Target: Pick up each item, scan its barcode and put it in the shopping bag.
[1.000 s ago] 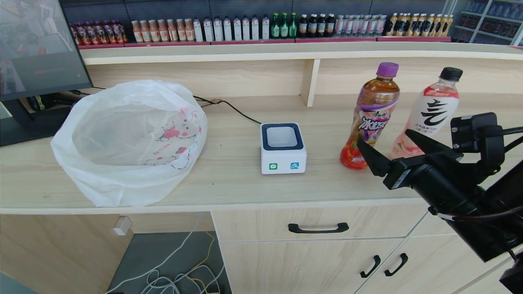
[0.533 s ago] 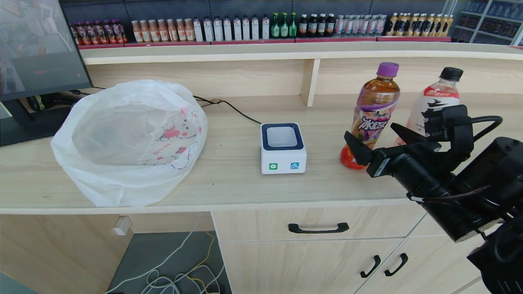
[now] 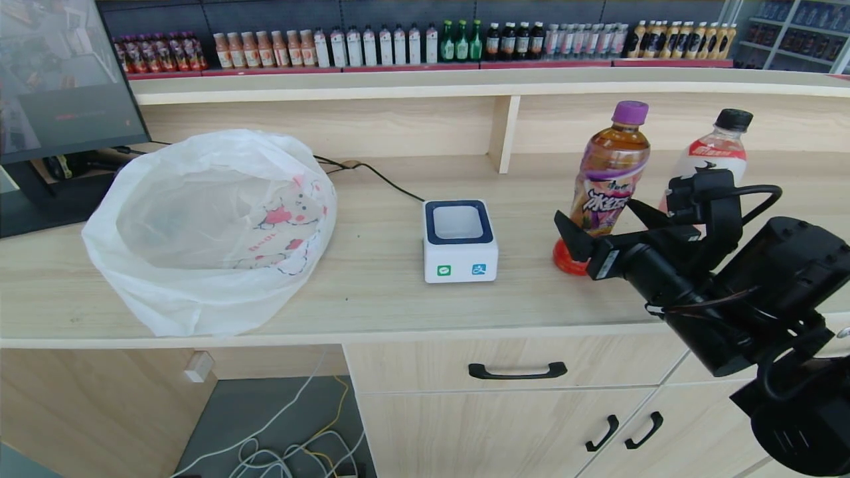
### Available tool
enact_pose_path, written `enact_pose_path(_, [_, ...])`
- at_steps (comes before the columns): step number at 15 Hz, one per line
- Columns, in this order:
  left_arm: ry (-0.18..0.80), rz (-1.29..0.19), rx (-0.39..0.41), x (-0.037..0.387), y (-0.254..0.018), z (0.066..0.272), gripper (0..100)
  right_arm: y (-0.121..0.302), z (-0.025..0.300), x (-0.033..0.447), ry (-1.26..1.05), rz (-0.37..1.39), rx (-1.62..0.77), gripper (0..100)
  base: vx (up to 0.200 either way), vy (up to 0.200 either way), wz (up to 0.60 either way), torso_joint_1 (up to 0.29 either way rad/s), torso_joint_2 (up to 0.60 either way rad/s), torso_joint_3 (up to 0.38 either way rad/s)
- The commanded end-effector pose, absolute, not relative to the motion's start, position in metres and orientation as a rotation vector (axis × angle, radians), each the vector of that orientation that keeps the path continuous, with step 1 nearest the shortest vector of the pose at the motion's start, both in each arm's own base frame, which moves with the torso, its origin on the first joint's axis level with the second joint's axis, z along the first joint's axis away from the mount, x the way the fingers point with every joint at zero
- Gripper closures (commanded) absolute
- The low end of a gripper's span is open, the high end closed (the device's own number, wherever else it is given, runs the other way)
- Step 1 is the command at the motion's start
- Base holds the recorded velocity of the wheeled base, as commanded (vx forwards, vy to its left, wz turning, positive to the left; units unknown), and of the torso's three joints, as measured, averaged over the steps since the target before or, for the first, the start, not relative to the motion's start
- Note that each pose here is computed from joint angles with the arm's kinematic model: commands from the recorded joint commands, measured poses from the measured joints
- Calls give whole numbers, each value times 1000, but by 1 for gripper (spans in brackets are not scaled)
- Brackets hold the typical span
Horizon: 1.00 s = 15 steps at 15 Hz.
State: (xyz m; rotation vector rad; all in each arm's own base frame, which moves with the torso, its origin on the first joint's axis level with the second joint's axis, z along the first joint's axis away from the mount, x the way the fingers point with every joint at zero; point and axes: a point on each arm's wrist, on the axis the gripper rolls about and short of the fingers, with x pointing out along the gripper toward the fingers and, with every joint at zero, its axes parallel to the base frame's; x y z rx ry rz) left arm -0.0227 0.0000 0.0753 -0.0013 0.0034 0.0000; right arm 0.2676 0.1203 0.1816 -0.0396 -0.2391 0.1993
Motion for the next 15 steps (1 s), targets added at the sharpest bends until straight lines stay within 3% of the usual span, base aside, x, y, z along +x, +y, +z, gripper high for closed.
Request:
enact_pose_path(1, [3,0,-2,-23,0,75,0,120,181,271,-239,194,-40,0,0,0,0,0,0,0])
enact_pose_path(15, [3,0,-2,-23,0,75,0,120,184,308,-278,149,-27,0,0,0,0,0,0,0])
